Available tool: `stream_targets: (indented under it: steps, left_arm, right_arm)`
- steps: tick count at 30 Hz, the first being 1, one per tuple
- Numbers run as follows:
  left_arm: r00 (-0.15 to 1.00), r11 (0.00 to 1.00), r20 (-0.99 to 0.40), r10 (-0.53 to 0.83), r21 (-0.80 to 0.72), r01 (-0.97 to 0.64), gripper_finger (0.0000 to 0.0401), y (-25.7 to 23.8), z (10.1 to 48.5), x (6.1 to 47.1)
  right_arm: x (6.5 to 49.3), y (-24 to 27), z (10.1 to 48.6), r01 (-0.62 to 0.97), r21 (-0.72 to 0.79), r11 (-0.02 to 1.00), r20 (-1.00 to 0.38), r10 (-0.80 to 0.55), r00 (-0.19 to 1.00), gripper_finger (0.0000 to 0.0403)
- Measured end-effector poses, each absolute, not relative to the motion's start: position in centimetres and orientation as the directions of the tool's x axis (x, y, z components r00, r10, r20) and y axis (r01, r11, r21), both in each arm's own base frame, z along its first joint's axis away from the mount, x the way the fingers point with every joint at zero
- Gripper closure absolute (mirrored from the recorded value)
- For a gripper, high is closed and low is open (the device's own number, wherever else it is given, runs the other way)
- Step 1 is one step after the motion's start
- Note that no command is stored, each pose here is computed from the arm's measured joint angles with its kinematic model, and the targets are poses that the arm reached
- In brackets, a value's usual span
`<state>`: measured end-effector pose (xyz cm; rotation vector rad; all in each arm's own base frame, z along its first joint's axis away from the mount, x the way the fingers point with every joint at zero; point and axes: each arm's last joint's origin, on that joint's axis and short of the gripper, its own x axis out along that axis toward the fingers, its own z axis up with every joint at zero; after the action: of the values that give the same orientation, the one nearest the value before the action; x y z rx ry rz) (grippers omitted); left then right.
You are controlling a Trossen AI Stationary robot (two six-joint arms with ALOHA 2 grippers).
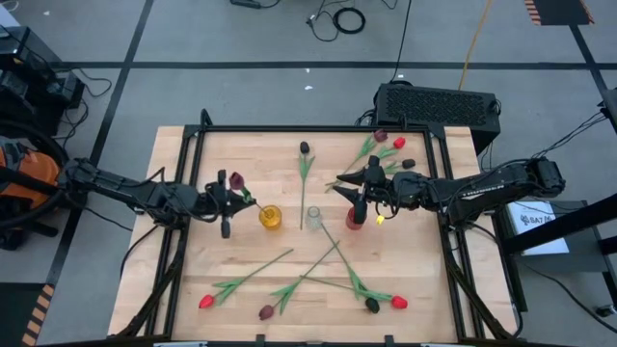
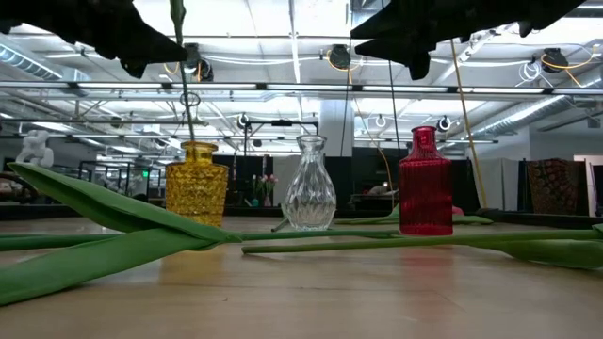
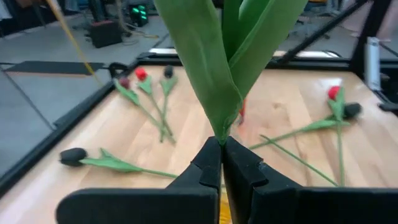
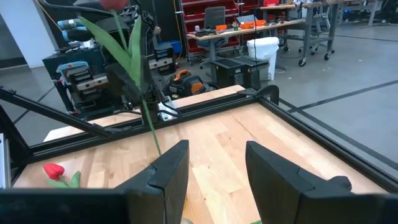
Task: Sort flowers into vase by color
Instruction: Put the top left red tulip into the yellow vase, then put the top red tulip into the yellow vase
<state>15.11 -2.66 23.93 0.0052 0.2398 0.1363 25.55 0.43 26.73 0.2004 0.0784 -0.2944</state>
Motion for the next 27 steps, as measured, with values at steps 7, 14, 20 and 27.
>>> stream_targets:
  steps: [7, 14, 20, 27]
  left_arm:
    - [0.957, 0.995, -0.272, 0.099, -0.002, -0.103, 0.0341, -2.7, 23.6, 15.0]
    - [0.945, 0.995, -0.312, 0.096, 0.01, -0.098, 0.0285, -2.7, 23.2, 14.9]
    - [0.894, 0.995, -0.437, 0.095, 0.005, -0.103, 0.0263, -2.6, 22.0, 14.4]
    - [0.831, 0.995, -0.549, 0.095, 0.021, -0.1, 0.0261, -2.5, 20.9, 13.7]
  right_arm:
    - [25.5, 0.4, 26.7, 0.297, 0.183, 0.937, -0.11, -0.28, 0.954, 0.0252]
    - [25.5, 0.4, 26.5, 0.3, 0.181, 0.937, -0.125, -0.28, 0.952, 0.0252]
    - [25.5, 0.4, 26.5, 0.3, 0.178, 0.937, -0.129, -0.281, 0.951, 0.0252]
    - [25.3, -0.4, 25.6, 0.407, 0.165, 0.899, -0.21, -0.371, 0.905, 0.0252]
